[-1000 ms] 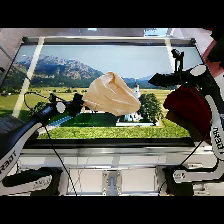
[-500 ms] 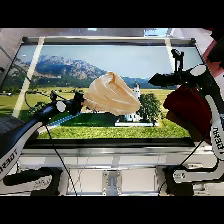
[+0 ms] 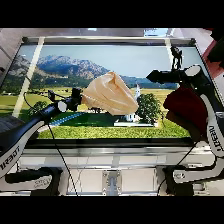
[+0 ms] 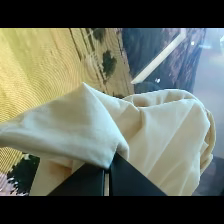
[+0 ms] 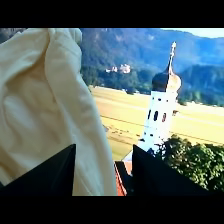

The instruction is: Fold the shirts.

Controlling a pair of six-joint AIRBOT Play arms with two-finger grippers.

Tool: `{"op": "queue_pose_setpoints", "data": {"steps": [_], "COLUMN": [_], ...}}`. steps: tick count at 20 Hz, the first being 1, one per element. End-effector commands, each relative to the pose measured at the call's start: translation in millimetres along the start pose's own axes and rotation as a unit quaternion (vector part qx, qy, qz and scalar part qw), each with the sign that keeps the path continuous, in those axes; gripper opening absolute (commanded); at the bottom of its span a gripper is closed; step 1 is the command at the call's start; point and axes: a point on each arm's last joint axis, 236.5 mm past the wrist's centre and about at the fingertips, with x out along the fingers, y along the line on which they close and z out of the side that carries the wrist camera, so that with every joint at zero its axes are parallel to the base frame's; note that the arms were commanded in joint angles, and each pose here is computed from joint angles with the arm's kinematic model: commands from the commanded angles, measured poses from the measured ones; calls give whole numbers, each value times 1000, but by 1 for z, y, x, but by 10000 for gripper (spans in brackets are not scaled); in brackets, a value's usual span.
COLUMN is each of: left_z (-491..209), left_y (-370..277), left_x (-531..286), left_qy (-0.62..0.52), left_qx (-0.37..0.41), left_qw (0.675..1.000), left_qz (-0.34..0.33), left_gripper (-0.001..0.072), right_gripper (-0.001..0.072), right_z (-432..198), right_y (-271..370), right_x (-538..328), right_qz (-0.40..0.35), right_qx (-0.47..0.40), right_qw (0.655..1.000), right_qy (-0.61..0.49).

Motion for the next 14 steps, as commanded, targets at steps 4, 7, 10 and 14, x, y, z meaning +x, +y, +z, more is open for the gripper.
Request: {"op": "queue_pose_setpoints", "data": {"steps": [4, 7, 10, 14], "left_z": [9, 7, 2, 1], "left_y": [-10, -8, -3, -1], "left_x": [0, 0, 0, 0], "left_qy": [-18, -14, -5, -3], "left_qx": [0, 0, 3, 18], "left_qw": [1000, 1000, 1000, 1000], "left_qz": [-22, -17, -6, -3], "left_gripper": [14, 15, 15, 15], "right_gripper": [455, 455, 455, 455], "right_z": [-44, -40, -26, -46], "right_y": [19, 40, 47, 44], "right_x": [91, 126, 151, 167], "right_qz": [78, 114, 112, 111], "right_qx": [93, 98, 98, 109], "right_qw": [990, 985, 985, 977], "right_qy": [65, 89, 92, 148]}}
